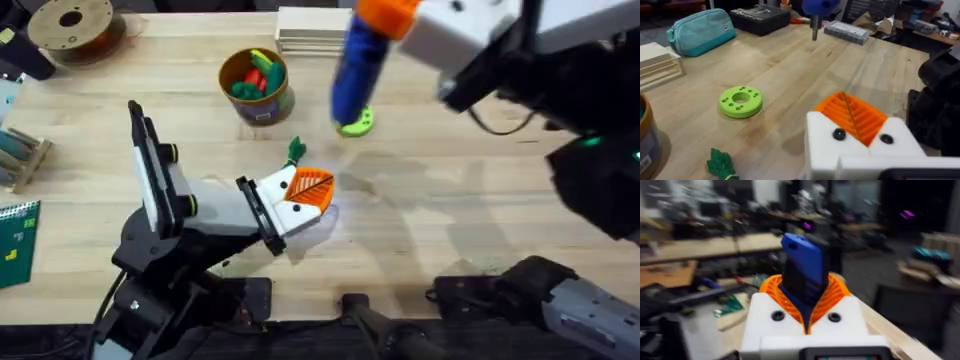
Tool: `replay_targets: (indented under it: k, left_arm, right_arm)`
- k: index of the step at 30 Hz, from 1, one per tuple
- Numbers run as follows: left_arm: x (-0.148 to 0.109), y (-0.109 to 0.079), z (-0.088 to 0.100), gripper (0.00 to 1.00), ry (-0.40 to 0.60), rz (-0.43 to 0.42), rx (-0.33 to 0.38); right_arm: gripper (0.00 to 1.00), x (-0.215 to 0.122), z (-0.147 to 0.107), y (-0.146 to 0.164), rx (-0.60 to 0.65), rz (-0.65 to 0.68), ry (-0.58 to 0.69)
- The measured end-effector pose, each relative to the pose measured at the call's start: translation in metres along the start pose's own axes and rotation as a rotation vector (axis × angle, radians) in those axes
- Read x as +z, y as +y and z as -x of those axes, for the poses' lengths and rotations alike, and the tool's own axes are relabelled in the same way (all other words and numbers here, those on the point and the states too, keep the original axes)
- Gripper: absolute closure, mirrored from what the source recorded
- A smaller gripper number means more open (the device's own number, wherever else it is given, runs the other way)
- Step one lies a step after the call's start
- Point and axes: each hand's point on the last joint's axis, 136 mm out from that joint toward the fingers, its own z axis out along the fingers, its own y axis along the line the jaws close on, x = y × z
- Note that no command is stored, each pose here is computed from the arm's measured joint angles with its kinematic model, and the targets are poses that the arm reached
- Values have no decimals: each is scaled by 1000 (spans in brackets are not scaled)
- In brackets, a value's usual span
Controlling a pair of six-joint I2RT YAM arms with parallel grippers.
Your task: Pick up the gripper from the table and insert it into the empty holder that is missing its gripper. Then pick up a screw, insert it into the mounting hole, and use the screwdriver to tighten it. Finally, clean up the table by picking up the vegetable and placing it into the bucket.
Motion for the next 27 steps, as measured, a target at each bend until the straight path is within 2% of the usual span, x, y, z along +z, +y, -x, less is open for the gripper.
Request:
replay_targets:
  k: [6, 11, 21, 27]
  left_arm:
    - [0, 0, 0, 994, 0, 0, 0]
    - [0, 0, 0, 994, 0, 0, 0]
    - [0, 0, 0, 994, 0, 0, 0]
    - [0, 0, 0, 994, 0, 0, 0]
  right_arm:
    - [970, 25, -3, 46, 25, 152, -53]
    - [970, 35, -11, 70, 56, 223, -46]
    - [970, 43, -30, 69, 94, 224, -5]
    - [970, 44, -31, 71, 112, 226, -3]
